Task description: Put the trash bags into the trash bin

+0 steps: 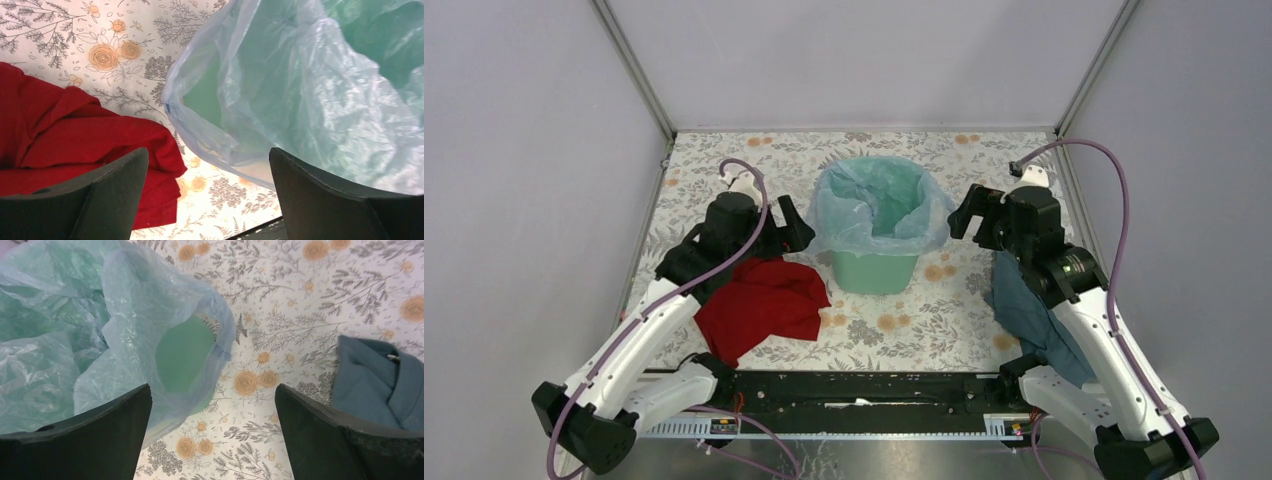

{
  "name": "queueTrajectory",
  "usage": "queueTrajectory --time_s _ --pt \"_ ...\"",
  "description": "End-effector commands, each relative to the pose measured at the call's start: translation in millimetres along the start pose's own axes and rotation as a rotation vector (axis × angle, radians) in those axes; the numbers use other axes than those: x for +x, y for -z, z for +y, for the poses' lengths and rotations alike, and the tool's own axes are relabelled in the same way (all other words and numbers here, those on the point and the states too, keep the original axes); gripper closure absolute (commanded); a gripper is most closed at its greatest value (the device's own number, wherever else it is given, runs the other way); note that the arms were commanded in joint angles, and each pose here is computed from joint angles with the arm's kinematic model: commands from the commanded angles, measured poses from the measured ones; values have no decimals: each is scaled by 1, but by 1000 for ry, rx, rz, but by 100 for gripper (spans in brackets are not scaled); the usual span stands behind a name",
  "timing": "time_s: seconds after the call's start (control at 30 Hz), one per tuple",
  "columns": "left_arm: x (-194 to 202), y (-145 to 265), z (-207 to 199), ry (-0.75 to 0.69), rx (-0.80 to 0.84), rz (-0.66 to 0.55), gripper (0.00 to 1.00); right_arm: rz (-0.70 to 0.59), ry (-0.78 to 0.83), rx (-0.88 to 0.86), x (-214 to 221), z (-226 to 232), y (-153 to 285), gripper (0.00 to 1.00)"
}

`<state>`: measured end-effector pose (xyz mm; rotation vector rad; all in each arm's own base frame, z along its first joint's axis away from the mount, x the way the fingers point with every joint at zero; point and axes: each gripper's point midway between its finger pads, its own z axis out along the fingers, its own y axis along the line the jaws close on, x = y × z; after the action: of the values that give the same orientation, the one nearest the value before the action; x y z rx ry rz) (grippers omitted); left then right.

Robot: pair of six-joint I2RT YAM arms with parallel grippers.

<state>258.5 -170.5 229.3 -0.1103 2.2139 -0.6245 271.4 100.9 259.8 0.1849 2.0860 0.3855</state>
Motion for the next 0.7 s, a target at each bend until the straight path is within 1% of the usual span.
queueTrajectory --time_s 0.0,0.1,0.2,0.3,0.43,0.67 --pt "-9 13 -13 84 53 -49 3 -12 -77 -30 -6 11 -7 0" --pt "0 8 -17 115 86 -17 3 -41 -75 -43 -16 14 1 0" --pt "10 0 -14 128 82 9 5 -37 -59 -57 -17 16 12 0" --pt "16 -7 -11 129 81 19 8 -44 -57 -31 -12 7 19 0" --pt "22 -19 -14 126 102 49 8 -88 -53 18 -8 -9 26 0" --pt "44 -43 0 124 69 97 14 -111 -56 31 -8 -13 23 0"
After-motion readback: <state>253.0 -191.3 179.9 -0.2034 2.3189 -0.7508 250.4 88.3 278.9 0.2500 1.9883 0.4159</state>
